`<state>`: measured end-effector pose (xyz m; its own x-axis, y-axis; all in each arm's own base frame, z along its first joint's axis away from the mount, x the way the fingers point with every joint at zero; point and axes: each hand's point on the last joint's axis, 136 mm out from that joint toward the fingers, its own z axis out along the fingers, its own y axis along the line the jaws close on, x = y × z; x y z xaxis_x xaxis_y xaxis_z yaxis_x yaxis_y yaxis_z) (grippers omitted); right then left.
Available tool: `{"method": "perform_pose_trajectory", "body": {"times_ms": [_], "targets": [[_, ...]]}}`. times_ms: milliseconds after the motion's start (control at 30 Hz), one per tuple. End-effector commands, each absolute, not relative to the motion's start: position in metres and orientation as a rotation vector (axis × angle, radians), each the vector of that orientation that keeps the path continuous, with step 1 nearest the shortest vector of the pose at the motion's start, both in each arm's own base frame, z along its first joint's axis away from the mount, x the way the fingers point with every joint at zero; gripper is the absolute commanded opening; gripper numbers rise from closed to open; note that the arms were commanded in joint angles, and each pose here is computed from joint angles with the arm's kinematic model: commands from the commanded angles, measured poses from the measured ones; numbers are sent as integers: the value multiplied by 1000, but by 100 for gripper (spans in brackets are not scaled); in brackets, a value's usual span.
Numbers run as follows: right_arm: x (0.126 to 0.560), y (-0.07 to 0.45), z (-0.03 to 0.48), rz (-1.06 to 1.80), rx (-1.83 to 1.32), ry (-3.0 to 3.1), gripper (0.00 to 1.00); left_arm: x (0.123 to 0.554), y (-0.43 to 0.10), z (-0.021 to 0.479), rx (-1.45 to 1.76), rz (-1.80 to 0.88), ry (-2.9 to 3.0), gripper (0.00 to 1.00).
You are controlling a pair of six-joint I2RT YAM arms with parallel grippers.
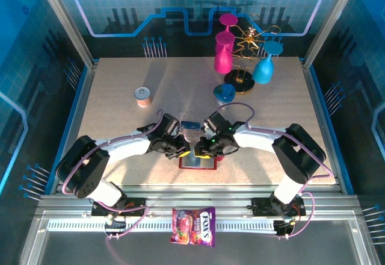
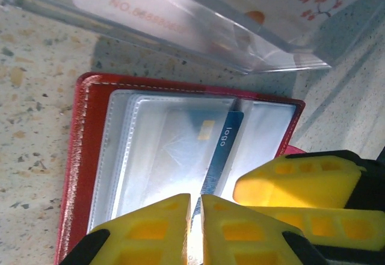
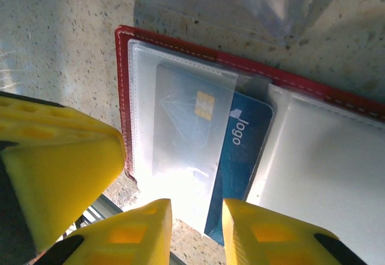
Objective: Take the credit cards out of the card holder
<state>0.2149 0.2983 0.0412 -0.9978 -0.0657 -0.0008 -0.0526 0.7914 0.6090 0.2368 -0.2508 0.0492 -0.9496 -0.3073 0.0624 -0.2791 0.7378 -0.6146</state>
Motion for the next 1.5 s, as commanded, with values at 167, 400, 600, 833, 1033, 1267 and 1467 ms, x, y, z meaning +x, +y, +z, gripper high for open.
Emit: {"method": "perform_pose_trajectory", "body": {"times_ms": [167, 400, 600, 833, 1033, 1267, 1467], "targets": [[209, 288, 35, -993, 61, -2930, 29, 227, -254, 40, -405, -920, 2978, 12], [209, 289, 34, -1011, 59, -2919, 27, 224, -248, 33, -401, -854, 3006, 11], [210, 290, 33, -1026, 52, -2913, 25, 222, -246, 27, -404, -829, 3023, 11], [210, 290, 28, -1026, 43, -2905, 24, 218, -244, 19, -410, -808, 3045, 11], [207, 288, 20, -1008, 33, -2890, 25, 216, -242, 16, -416, -795, 3057, 11], [206, 290, 17, -1021, 29, -2874, 24, 215, -241, 15, -421, -791, 3061, 10], [207, 295, 18, -1107, -10, -2839, 24, 215, -242, 15, -422, -790, 3063, 10]]}}
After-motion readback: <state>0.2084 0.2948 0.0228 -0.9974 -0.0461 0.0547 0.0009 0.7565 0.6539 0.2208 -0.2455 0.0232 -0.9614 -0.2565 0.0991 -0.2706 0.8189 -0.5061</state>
